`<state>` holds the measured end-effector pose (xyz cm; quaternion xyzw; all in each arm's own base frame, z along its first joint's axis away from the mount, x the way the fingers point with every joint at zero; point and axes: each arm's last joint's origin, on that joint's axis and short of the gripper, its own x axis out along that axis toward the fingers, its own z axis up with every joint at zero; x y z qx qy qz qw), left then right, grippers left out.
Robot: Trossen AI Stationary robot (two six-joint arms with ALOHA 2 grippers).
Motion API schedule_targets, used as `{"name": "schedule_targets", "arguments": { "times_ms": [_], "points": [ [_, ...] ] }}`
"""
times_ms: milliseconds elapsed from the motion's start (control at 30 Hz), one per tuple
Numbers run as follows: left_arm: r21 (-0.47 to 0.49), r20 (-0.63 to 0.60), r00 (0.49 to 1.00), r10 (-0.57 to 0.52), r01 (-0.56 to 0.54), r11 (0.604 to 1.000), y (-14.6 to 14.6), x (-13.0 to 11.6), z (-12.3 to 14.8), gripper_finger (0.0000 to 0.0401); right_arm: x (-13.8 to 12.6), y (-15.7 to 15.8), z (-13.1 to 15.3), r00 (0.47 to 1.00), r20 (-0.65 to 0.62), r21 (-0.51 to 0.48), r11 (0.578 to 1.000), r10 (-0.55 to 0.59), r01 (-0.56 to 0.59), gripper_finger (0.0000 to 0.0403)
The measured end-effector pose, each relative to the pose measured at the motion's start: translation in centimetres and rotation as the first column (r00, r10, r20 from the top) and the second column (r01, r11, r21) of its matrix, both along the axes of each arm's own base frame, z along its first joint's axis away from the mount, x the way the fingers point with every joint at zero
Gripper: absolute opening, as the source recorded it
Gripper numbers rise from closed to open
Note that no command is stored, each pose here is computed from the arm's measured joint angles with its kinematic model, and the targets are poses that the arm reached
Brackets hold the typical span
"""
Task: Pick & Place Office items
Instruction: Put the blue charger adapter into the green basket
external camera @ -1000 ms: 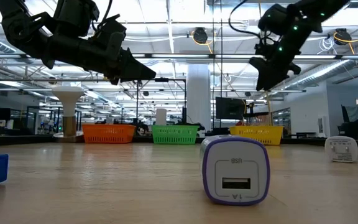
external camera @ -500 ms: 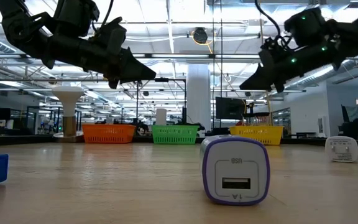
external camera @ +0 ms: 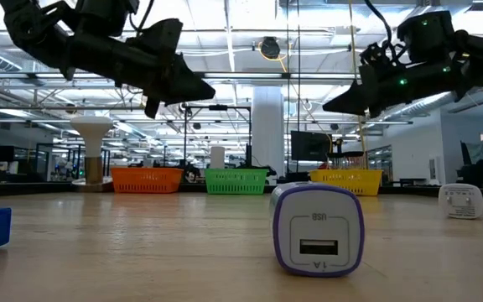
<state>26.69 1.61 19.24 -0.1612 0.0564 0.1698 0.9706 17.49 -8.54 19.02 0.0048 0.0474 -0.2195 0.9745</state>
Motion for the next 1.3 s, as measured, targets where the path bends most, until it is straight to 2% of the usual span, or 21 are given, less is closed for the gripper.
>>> {"name": "schedule_targets", "arguments": {
  "times_ms": [167,233,400,533,600,733,867,1100,1300],
  "points": [
    [-0.047,-0.146,0.988,0.049,-0.056,0.997,-2.0,0.8,0.3,0.0004,-0.1,0.8,-0.8,0.975,-0.023,-0.020,0.975,0.221,-0.222,0.0001],
    [-0.039,-0.194,0.977,0.088,-0.098,0.994,-3.0,1.1,0.7,0.0006,-0.5,1.1,-1.3,0.964,-0.009,-0.014,0.964,0.265,-0.265,0.0001],
    [-0.040,-0.182,0.978,0.100,-0.109,0.993,-5.3,1.5,2.2,0.0005,-1.6,2.1,-2.8,0.961,0.033,-0.029,0.962,0.274,-0.273,0.0001],
    [-0.193,-0.076,0.995,0.070,-0.083,0.978,-6.2,1.7,2.9,0.0025,-2.3,3.2,-3.4,0.944,0.079,-0.076,0.946,0.321,-0.315,0.0001],
    [-0.223,-0.065,0.996,0.065,-0.078,0.972,-6.6,1.7,2.9,0.0028,-2.2,3.5,-2.8,0.933,0.115,-0.131,0.936,0.342,-0.327,0.0000],
    [-0.154,-0.090,0.992,0.091,-0.105,0.982,-8.5,1.5,3.8,0.0008,-2.1,3.9,-2.7,0.922,0.118,-0.154,0.924,0.368,-0.349,0.0000],
    [-0.114,-0.110,0.990,0.093,-0.105,0.988,-10.6,1.7,6.0,0.0004,-2.0,4.2,-2.6,0.917,0.114,-0.170,0.917,0.382,-0.361,0.0000],
    [-0.108,-0.284,0.954,0.099,-0.135,0.985,-14.2,3.4,8.0,0.0002,-2.0,4.1,-2.6,0.920,0.102,-0.205,0.913,0.379,-0.353,0.0000],
    [-0.148,-0.473,0.872,0.122,-0.215,0.965,-16.1,4.6,7.5,0.0002,-2.0,3.9,-2.5,0.945,0.103,-0.218,0.934,0.309,-0.282,0.0000]
  ]
}}
